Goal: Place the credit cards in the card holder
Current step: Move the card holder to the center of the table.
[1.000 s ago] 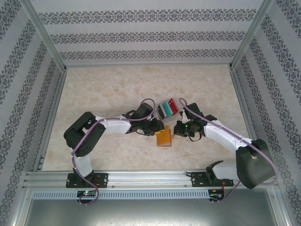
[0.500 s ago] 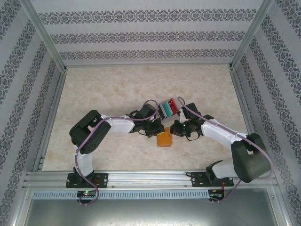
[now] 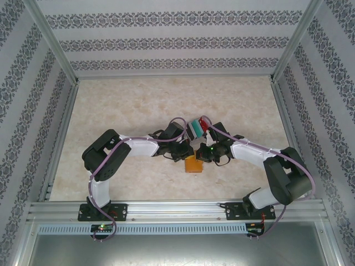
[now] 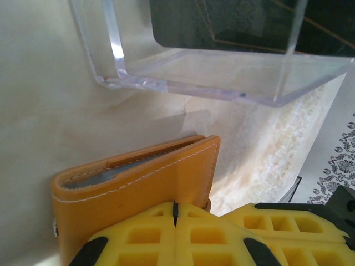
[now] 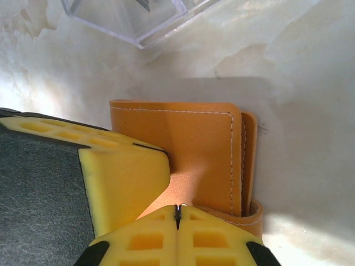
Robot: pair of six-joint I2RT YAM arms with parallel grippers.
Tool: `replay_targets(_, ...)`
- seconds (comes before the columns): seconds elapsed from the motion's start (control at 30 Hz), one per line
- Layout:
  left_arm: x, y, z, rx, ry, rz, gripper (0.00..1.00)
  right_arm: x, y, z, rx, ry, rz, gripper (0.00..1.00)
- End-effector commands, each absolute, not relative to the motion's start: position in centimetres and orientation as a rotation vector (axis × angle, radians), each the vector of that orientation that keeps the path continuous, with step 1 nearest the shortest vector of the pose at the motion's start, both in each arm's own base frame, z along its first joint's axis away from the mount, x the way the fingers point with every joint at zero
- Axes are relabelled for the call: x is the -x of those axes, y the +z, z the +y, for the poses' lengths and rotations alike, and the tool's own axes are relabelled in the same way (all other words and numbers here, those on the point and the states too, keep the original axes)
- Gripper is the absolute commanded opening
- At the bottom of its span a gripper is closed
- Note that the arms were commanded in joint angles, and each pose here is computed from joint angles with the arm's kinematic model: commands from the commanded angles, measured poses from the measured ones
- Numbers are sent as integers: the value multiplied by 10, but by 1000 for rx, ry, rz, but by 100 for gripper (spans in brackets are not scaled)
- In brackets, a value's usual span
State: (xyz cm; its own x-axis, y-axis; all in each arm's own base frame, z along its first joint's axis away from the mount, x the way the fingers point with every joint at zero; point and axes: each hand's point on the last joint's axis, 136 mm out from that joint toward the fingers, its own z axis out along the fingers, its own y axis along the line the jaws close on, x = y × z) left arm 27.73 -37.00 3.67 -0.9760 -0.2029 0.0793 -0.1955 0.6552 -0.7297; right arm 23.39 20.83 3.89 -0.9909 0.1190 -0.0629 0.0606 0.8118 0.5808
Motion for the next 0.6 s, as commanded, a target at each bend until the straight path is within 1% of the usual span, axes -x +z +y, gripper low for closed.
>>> replay_targets(0.0, -267, 26, -368, 356, -1208, 2894, 3, -236, 36, 215, -159, 942, 2900, 0)
replay_targets(0.07, -267, 26, -368, 356, -1207, 2892, 0, -236, 31, 214, -175, 912, 2912, 0)
replay_targets(0.23, -267, 26, -367, 362, -1207, 2888, 0, -237, 20, 215, -188, 881, 2935, 0)
replay_targets(0.37, -266, 25, -364, 379, -1199, 2887, 0, -238, 11, 207, -260, 825, 2923, 0)
replay_targets(0.57, -270, 42, -355, 353, -1146, 2833, 0, -232, -3, 199, -296, 720, 2964, 0)
